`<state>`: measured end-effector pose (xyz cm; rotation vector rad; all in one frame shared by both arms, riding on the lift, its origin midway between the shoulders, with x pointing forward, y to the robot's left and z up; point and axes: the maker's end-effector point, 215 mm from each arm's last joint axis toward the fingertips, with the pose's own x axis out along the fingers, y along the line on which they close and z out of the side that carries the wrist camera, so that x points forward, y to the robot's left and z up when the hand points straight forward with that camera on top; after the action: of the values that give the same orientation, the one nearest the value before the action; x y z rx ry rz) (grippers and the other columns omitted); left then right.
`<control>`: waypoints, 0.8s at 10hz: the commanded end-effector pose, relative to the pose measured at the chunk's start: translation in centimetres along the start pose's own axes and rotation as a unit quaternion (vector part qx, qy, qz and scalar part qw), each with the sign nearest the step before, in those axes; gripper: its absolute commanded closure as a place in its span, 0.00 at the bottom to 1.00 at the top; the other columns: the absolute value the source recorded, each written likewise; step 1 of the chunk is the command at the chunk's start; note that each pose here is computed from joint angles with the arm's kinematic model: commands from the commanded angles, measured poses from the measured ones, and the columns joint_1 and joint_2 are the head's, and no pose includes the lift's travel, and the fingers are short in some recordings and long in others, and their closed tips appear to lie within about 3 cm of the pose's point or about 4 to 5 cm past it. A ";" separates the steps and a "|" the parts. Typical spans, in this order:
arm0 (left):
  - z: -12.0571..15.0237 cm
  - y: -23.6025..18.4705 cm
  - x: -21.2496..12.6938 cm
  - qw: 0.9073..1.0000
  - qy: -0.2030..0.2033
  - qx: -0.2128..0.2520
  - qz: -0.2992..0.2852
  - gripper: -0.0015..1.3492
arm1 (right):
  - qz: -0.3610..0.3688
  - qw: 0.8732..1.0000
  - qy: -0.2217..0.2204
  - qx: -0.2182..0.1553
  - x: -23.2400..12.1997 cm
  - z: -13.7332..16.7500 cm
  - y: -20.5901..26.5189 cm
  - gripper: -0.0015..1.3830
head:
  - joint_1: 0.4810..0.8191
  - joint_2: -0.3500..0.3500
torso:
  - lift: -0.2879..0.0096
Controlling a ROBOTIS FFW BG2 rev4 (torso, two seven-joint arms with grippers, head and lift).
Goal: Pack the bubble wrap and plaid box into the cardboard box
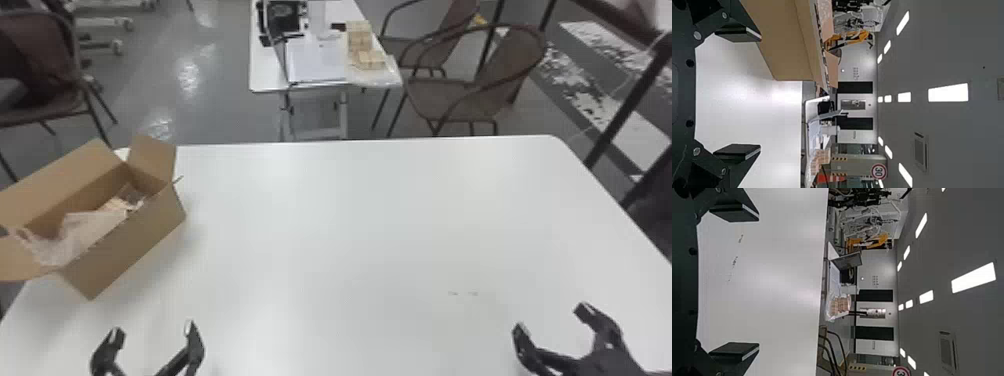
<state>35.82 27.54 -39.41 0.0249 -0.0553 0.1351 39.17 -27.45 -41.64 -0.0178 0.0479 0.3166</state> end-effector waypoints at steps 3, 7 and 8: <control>-0.4 -0.6 0.3 1.000 0.005 0.003 -0.026 0.22 | 0.009 1.000 -0.005 0.017 0.5 -0.9 1.7 0.10 | 0.63 0.51 | 0.56; -0.4 -0.8 0.5 0.999 0.006 -0.002 -0.035 0.21 | 0.006 1.000 -0.011 0.019 0.9 -0.5 1.4 0.10 | 0.63 0.52 | 0.56; -0.6 -0.8 0.5 0.999 0.007 -0.003 -0.035 0.21 | 0.006 1.000 -0.012 0.019 1.0 -0.4 1.4 0.10 | 0.63 0.52 | 0.56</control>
<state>36.48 26.78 -39.89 0.0233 -0.0424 0.0635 39.61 -25.88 -42.12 0.0233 0.0308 0.3277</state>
